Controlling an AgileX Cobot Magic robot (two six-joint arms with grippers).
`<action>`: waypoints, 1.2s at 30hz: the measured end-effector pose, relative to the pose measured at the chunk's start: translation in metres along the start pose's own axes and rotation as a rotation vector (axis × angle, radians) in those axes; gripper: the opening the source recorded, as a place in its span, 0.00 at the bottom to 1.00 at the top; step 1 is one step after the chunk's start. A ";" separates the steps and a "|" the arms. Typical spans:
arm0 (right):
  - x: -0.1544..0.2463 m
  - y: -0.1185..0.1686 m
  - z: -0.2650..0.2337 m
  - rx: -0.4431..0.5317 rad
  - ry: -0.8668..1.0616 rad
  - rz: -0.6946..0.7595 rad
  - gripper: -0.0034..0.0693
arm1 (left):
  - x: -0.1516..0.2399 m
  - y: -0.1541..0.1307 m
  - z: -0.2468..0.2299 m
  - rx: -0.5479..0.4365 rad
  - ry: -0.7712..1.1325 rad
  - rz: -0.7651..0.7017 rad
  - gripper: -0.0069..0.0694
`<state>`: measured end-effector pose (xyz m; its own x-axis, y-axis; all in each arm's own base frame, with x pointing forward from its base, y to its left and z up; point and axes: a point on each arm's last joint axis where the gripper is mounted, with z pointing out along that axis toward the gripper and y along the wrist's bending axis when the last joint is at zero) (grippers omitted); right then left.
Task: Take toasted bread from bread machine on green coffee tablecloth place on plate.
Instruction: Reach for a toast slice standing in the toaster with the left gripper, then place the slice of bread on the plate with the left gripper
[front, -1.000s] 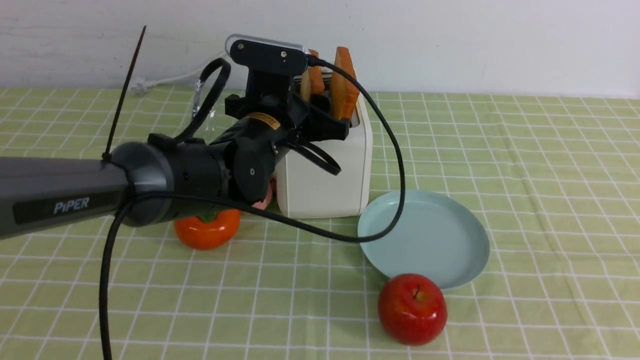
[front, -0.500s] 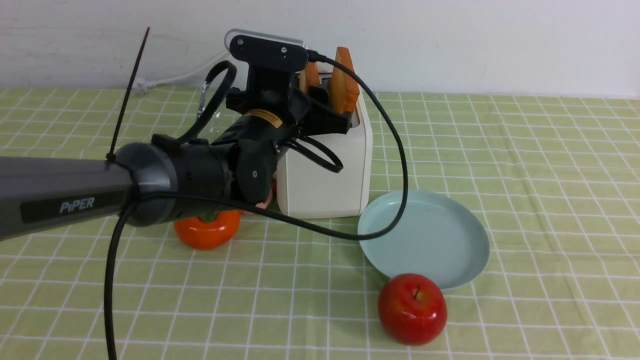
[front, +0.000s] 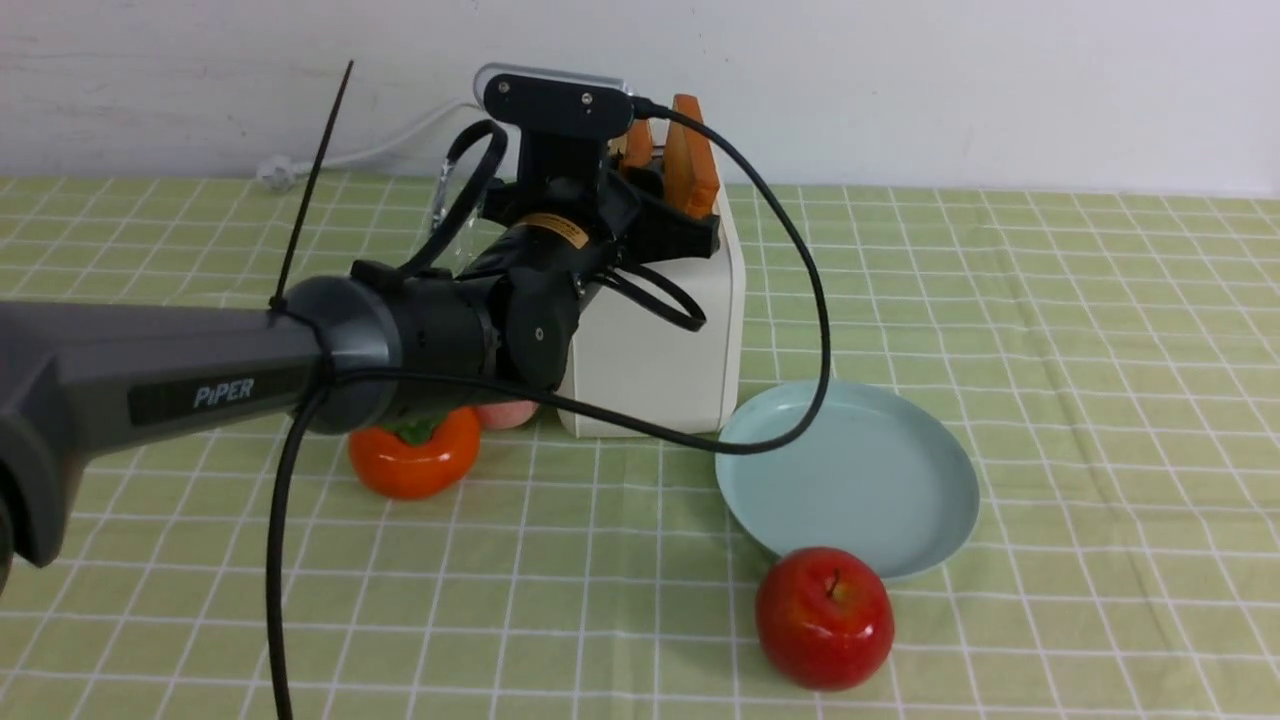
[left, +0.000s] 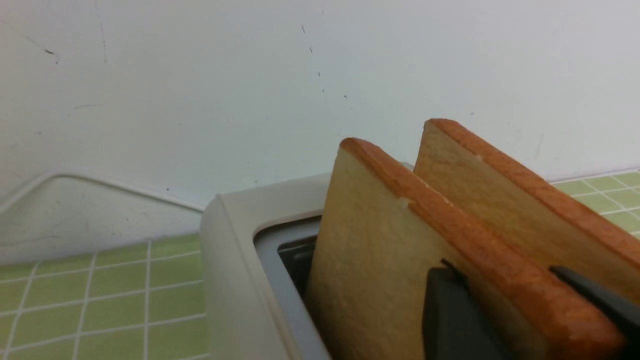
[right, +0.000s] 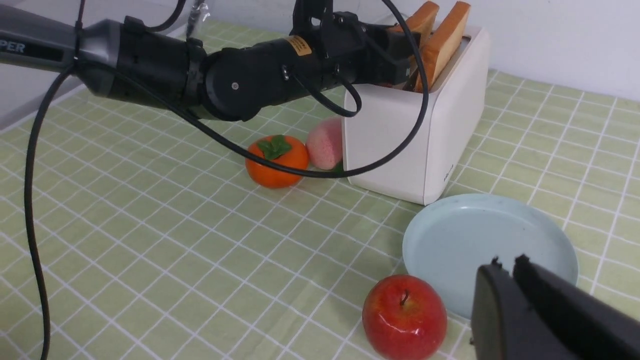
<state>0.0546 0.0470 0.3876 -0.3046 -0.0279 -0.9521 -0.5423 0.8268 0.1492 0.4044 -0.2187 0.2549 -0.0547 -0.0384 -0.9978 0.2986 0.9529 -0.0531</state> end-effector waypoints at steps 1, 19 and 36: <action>0.000 0.000 0.000 -0.002 -0.001 0.002 0.10 | 0.000 0.000 0.000 -0.002 -0.002 0.015 0.26; -0.001 0.001 0.000 -0.014 -0.008 0.015 0.09 | -0.102 0.010 -0.046 -0.043 -0.240 -0.026 0.22; 0.001 0.002 -0.001 -0.022 0.005 -0.006 0.04 | -0.140 -0.024 -0.151 0.461 0.471 -0.286 0.22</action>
<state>0.0528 0.0485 0.3874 -0.3053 -0.0357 -0.9516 -0.5612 0.8140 0.1495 0.2607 -0.1902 0.4020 -0.5653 -0.0348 -0.8241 0.5775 0.6968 -0.4255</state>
